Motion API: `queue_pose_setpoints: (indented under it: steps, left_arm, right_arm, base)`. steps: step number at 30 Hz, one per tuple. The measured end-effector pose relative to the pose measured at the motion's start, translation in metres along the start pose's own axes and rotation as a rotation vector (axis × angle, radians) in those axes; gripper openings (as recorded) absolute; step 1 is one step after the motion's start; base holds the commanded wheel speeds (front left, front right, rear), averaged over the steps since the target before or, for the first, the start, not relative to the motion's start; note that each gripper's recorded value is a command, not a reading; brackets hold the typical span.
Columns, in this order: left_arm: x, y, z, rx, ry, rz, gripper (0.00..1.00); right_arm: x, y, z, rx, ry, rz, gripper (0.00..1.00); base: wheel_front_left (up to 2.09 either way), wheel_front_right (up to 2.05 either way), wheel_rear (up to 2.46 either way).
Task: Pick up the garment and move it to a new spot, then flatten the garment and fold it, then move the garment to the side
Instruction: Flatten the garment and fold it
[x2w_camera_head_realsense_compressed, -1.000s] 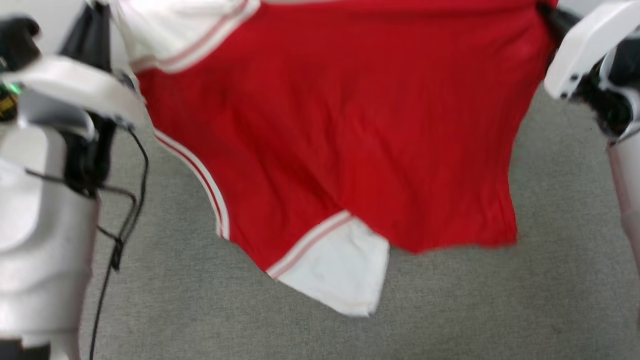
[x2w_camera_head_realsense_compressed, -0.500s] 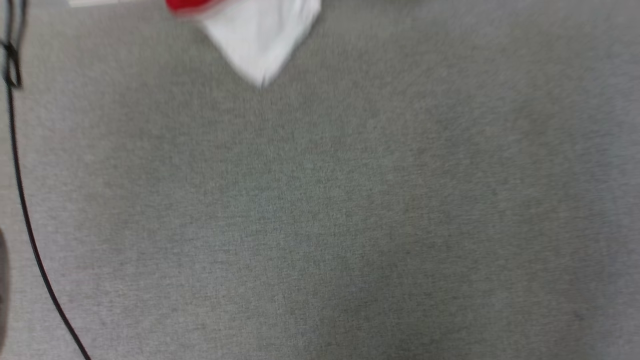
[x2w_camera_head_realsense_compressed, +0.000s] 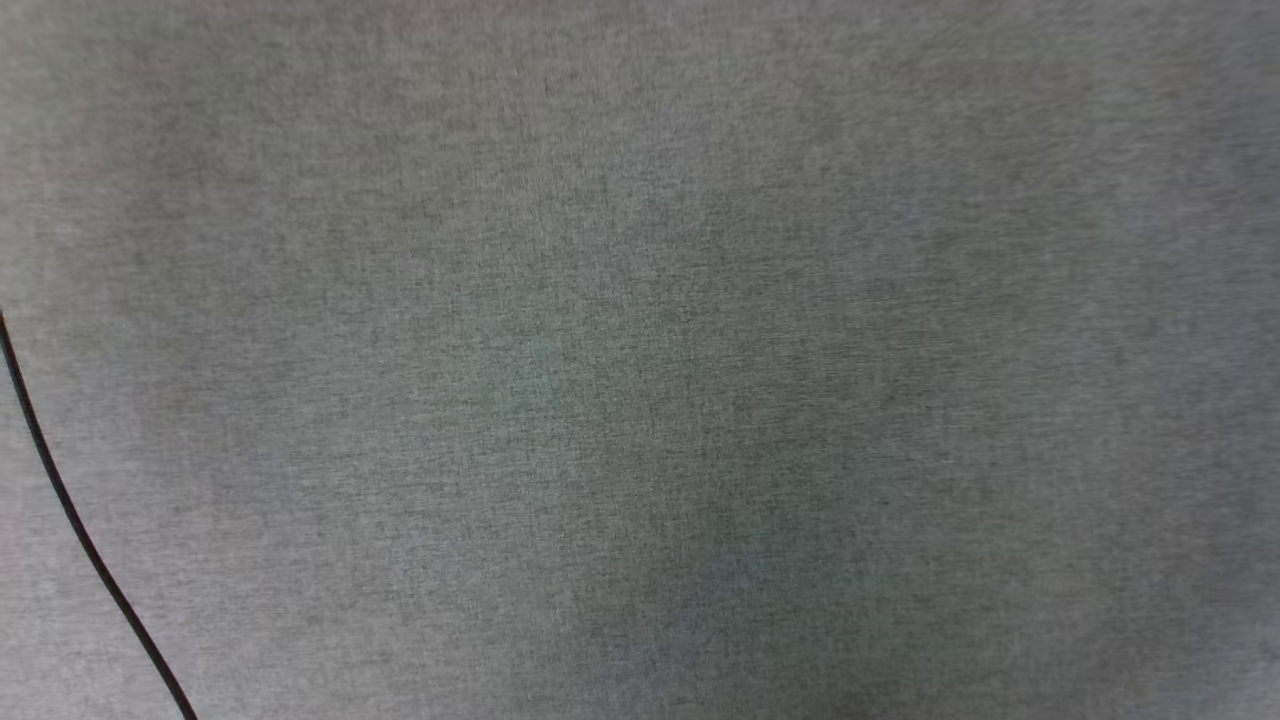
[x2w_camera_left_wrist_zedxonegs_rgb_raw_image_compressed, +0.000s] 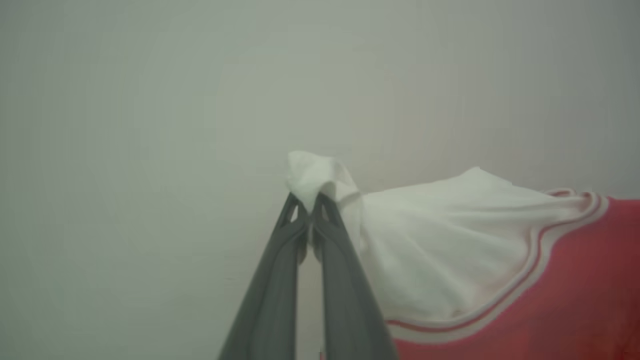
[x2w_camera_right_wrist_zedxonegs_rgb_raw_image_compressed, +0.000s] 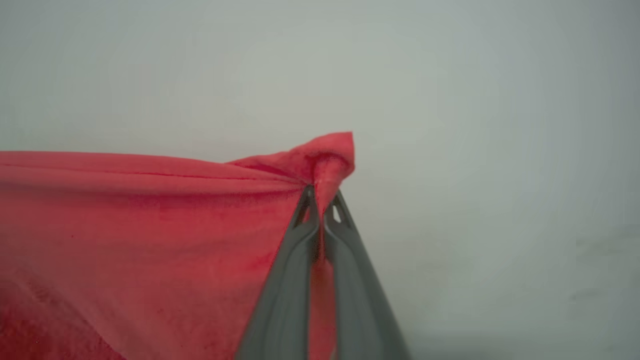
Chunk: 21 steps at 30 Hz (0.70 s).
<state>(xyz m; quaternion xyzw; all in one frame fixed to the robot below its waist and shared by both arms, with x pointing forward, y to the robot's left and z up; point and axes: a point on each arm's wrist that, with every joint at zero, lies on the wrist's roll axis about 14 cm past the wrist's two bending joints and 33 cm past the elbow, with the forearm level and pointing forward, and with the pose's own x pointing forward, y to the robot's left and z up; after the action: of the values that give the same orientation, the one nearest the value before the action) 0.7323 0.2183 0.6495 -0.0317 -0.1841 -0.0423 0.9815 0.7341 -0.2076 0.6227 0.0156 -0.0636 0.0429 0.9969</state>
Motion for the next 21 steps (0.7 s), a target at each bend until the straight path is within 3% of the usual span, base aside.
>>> queue_pose_setpoints:
  steps: [9, 14, 21]
  left_arm:
    - [-0.027, 0.006, -0.076, -0.076, 0.179, 0.028, 0.00]
    - [-0.070, 0.003, -0.109, -0.095, 0.297, 0.030, 0.00]
    - [-0.158, -0.005, -0.129, -0.132, 0.432, 0.022, 0.00]
  right_arm:
    - [-0.012, 0.018, -0.076, 0.018, 0.149, 0.046, 0.00]
    - [-0.057, 0.026, -0.127, 0.051, 0.287, 0.067, 0.00]
    - [-0.140, 0.027, -0.167, 0.095, 0.429, 0.068, 0.00]
  base:
    - [0.00, 0.00, 0.00]
    - [0.00, 0.00, 0.00]
    - [0.00, 0.00, 0.00]
